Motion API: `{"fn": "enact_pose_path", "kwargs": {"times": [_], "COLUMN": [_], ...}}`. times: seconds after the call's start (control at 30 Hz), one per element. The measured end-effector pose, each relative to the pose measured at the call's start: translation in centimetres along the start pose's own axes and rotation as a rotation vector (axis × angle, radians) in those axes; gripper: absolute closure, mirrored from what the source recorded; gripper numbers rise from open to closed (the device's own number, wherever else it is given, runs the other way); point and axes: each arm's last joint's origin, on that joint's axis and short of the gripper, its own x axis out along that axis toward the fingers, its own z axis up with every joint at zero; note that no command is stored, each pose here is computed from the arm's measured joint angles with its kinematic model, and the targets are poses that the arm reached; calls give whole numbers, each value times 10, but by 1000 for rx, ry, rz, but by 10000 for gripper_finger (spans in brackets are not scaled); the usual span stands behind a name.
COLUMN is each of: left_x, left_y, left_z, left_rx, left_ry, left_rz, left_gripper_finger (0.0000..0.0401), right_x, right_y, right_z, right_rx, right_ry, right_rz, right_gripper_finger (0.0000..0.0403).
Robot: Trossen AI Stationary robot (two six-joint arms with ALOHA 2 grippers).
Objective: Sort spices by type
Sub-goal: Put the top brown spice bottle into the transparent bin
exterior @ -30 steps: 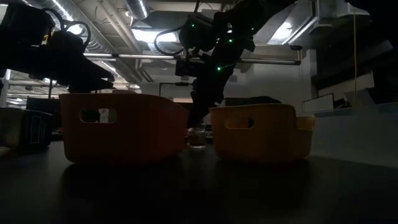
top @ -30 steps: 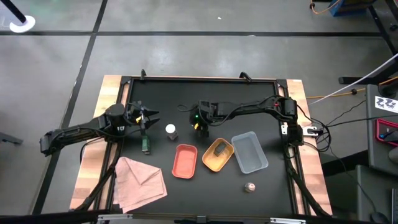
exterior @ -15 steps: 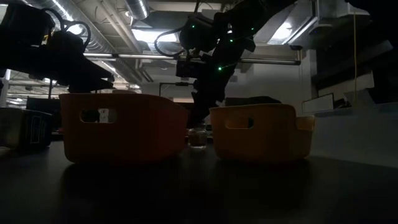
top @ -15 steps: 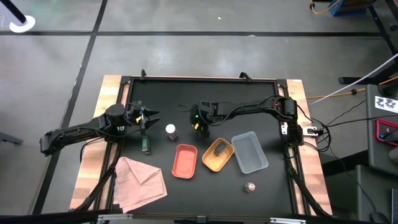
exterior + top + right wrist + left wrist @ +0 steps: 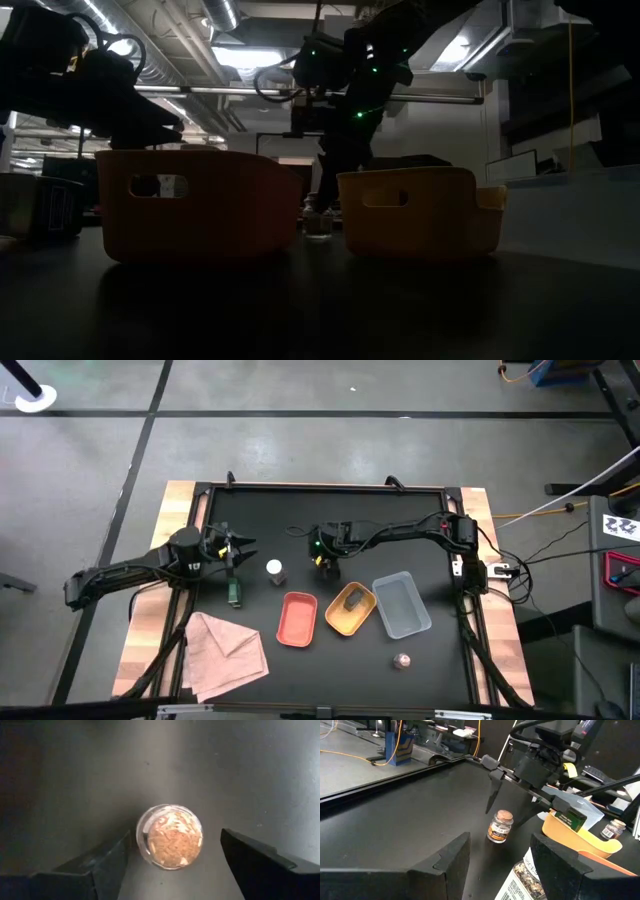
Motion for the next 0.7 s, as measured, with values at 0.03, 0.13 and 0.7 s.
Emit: {"fn": "enact_pose_path", "kwargs": {"times": [0.03,0.13,0.7], "left_x": [0,0,0], "left_y": [0,0,0], "left_z": [0,0,0], "left_rx": [0,0,0], "left_ry": [0,0,0], "left_rz": [0,0,-1], "left_gripper_finger": [205,205,205], "right_x": [0,0,12], "right_y": [0,0,2], "right_z": [0,0,-1], "right_rx": [0,-1,-27], "right_ry": [-1,-3,-6], "right_rz": [0,0,33], "right_gripper_finger": [91,94,208]}}
